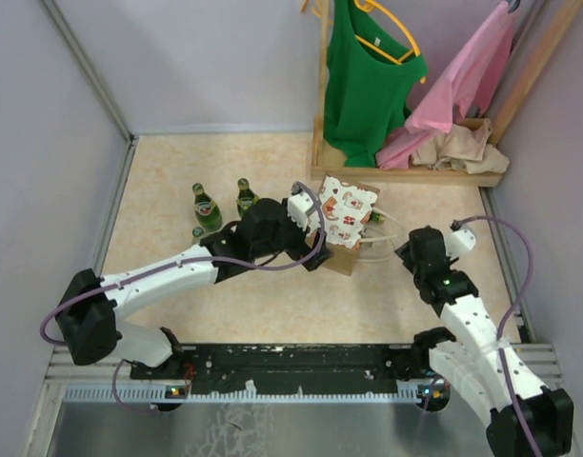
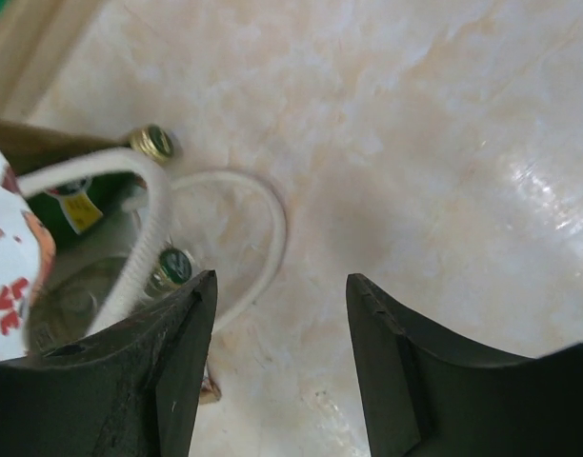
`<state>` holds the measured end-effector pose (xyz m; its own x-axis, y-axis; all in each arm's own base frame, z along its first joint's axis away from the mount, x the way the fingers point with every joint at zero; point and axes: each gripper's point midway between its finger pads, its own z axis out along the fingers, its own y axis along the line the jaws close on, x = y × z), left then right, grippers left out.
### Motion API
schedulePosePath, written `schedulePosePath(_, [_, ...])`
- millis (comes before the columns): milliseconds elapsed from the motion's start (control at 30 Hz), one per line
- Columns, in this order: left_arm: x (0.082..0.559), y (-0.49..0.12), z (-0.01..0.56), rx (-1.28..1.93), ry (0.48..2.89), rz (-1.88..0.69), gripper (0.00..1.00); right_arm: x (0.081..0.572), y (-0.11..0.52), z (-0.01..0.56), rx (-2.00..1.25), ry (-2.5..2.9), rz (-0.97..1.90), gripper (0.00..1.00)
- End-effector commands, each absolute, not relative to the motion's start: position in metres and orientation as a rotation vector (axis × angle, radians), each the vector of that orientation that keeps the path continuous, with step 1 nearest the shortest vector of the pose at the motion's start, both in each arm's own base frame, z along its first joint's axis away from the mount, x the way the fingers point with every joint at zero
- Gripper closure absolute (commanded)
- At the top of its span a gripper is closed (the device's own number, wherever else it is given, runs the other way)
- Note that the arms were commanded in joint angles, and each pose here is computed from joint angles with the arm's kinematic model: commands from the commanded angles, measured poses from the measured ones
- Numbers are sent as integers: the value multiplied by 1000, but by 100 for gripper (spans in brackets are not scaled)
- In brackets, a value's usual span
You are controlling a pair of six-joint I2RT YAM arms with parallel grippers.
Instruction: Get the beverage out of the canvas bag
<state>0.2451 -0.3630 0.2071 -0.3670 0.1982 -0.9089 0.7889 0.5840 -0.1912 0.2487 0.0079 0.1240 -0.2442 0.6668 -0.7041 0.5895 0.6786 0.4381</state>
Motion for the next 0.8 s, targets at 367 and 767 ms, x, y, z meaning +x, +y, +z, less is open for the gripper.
schedulePosePath(367, [213, -347, 156, 731, 2032, -805, 4, 267, 70, 96, 880, 2046, 464, 39])
schedulePosePath(767, [248, -337, 115, 670, 2093, -551, 1, 310, 100, 99, 840, 2022, 617, 39])
